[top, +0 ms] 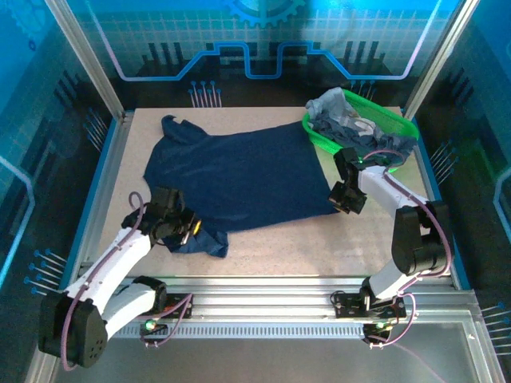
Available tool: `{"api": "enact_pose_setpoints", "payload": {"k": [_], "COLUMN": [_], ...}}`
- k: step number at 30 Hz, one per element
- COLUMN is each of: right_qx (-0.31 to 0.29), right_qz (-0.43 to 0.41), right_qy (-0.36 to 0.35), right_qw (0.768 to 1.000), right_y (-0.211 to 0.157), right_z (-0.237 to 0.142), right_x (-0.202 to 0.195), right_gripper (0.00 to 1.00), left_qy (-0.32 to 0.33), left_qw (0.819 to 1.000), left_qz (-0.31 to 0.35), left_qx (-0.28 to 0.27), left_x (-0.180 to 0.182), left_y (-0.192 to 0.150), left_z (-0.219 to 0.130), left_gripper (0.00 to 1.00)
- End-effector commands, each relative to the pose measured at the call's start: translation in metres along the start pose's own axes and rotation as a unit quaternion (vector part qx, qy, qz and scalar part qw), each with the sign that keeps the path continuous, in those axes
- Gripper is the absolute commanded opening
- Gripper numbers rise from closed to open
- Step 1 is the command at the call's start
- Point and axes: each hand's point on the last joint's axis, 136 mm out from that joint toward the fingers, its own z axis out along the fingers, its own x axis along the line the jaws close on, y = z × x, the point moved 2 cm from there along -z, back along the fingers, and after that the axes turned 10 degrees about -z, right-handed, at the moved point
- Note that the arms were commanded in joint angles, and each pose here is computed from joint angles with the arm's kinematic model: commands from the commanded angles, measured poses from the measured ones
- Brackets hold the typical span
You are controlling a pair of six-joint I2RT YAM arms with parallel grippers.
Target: Fold and stack the t-shirts
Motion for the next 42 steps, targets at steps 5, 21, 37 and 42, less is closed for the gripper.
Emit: {"api": "enact_pose_setpoints", "payload": {"k": [5,21,37,42], "right_qx": [-0.072,-0.062,0.025,0.005], "right_qz": [-0.031,-0.21,-0.255,-0.237], "right_qy": [-0.023,0.176,0.205,0.181], "right_qw": [0.997,0.96,0.945,0.954], "right_y": [0.003,0.049,0.041,0.062], "right_z": [-0.044,-0.025,0.009,0.013], "right_x": [0.003,0.186,0.26,0.251], "right_gripper": [0.44,0.29,0.38,0.39], "left_qy": [0.012,0.03,0.076,0.027], "left_qw": [0.996,0.992,0.978,0.985], "left_qz": [0.042,-0.035,-0.138,-0.076], "left_qx": [-0.073,-0.114,-0.133,-0.154], "left_x": [-0.023,-0.184,-0.072,-0.143], "left_y": [0.021,0.212,0.249,0.232], "left_z": [-0.03,0.09,0.041,0.026], "left_gripper": [0.42,0.21,0.13,0.17]}}
